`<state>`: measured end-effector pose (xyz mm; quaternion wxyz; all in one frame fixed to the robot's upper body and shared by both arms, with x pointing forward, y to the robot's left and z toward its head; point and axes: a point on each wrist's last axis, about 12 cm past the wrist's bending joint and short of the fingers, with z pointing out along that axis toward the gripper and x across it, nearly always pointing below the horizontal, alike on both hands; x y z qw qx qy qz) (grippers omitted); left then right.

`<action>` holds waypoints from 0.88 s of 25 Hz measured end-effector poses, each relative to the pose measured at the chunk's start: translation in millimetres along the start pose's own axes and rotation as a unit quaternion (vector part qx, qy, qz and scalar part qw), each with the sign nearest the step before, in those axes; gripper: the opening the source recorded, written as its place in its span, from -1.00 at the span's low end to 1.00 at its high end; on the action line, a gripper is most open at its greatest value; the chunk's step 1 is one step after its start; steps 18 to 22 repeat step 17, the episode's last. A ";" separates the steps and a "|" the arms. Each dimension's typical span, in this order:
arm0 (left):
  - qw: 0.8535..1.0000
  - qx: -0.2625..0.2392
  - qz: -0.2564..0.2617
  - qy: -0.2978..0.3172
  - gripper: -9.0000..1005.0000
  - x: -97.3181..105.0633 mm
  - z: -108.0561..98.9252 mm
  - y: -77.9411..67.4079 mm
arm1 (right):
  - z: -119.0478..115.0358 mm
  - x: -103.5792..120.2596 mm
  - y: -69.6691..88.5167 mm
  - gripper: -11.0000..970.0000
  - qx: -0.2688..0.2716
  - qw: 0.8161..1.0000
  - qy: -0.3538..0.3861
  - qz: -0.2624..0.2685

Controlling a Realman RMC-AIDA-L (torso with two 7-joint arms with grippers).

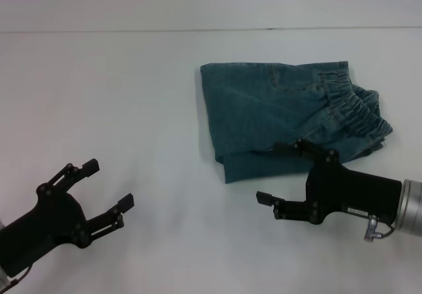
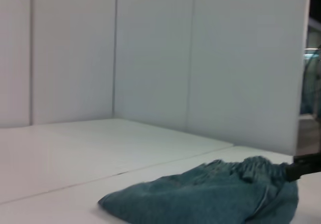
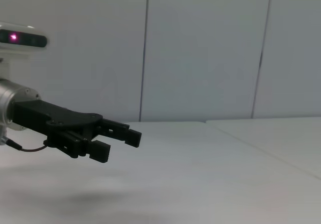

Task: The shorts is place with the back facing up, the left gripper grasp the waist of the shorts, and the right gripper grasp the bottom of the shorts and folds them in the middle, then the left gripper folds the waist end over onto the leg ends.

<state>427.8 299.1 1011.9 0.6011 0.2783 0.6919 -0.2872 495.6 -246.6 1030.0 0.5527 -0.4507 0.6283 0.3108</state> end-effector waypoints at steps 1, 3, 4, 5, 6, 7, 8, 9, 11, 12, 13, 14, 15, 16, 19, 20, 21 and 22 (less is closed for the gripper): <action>1.000 -0.003 0.000 0.000 0.83 1.6 -0.6 -1.0 | -0.2 0.8 0.8 0.71 -0.001 1.000 0.001 -0.002; 1.000 -0.004 0.005 0.000 0.83 3.6 -1.2 -2.8 | 0.6 2.2 2.6 0.77 -0.007 1.000 0.003 -0.005; 1.000 -0.003 0.007 0.002 0.83 4.3 -1.6 -3.5 | 1.2 2.4 3.1 0.80 -0.010 1.000 0.005 -0.007; 1.000 -0.002 0.009 0.004 0.83 5.1 -1.9 -4.2 | 1.7 2.5 3.4 0.83 -0.014 1.000 0.007 -0.008; 1.000 -0.002 0.008 0.005 0.83 5.4 -2.4 -4.0 | 1.9 2.5 3.6 0.86 -0.017 1.000 0.008 -0.008; 1.000 -0.003 0.007 0.006 0.83 5.7 -2.9 -4.1 | 1.9 2.4 3.7 0.89 -0.019 1.000 0.008 -0.008; 1.000 -0.005 0.004 0.007 0.83 6.2 -4.7 -3.6 | 1.5 2.2 3.2 0.92 -0.019 1.000 0.009 -0.009; 1.000 -0.006 0.002 0.007 0.83 6.4 -6.4 -3.6 | 1.0 2.0 2.7 0.92 -0.019 1.000 0.009 -0.010; 1.000 -0.002 0.000 0.006 0.83 6.2 -9.8 -4.4 | -0.9 1.8 1.6 0.92 -0.017 1.000 0.009 -0.011; 1.000 0.003 0.000 0.006 0.83 5.8 -11.3 -5.2 | -1.8 1.6 1.2 0.92 -0.018 1.000 0.009 -0.011; 1.000 0.008 -0.001 0.006 0.83 5.6 -12.2 -5.8 | -2.7 1.3 0.5 0.91 -0.019 1.000 0.009 -0.012; 1.000 0.011 -0.002 0.006 0.83 5.5 -12.9 -6.2 | -2.9 1.0 0.3 0.91 -0.020 1.000 0.009 -0.011; 1.000 0.013 -0.003 0.008 0.83 5.7 -13.7 -6.3 | -2.7 0.7 0.0 0.91 -0.022 1.000 0.008 -0.011; 1.000 0.014 -0.005 0.010 0.83 6.1 -14.5 -6.4 | -2.6 0.5 -0.1 0.91 -0.022 1.000 0.008 -0.011; 1.000 0.013 -0.007 0.012 0.83 6.6 -15.6 -6.0 | -2.3 0.2 -0.4 0.91 -0.023 1.000 0.009 -0.012; 1.000 0.013 -0.007 0.012 0.83 6.6 -15.6 -6.0 | -2.3 0.2 -0.4 0.91 -0.023 1.000 0.009 -0.012; 1.000 0.013 -0.007 0.012 0.83 6.6 -15.6 -6.0 | -2.3 0.2 -0.4 0.91 -0.023 1.000 0.009 -0.012; 1.000 0.013 -0.007 0.012 0.83 6.6 -15.6 -6.0 | -2.3 0.2 -0.4 0.91 -0.023 1.000 0.009 -0.012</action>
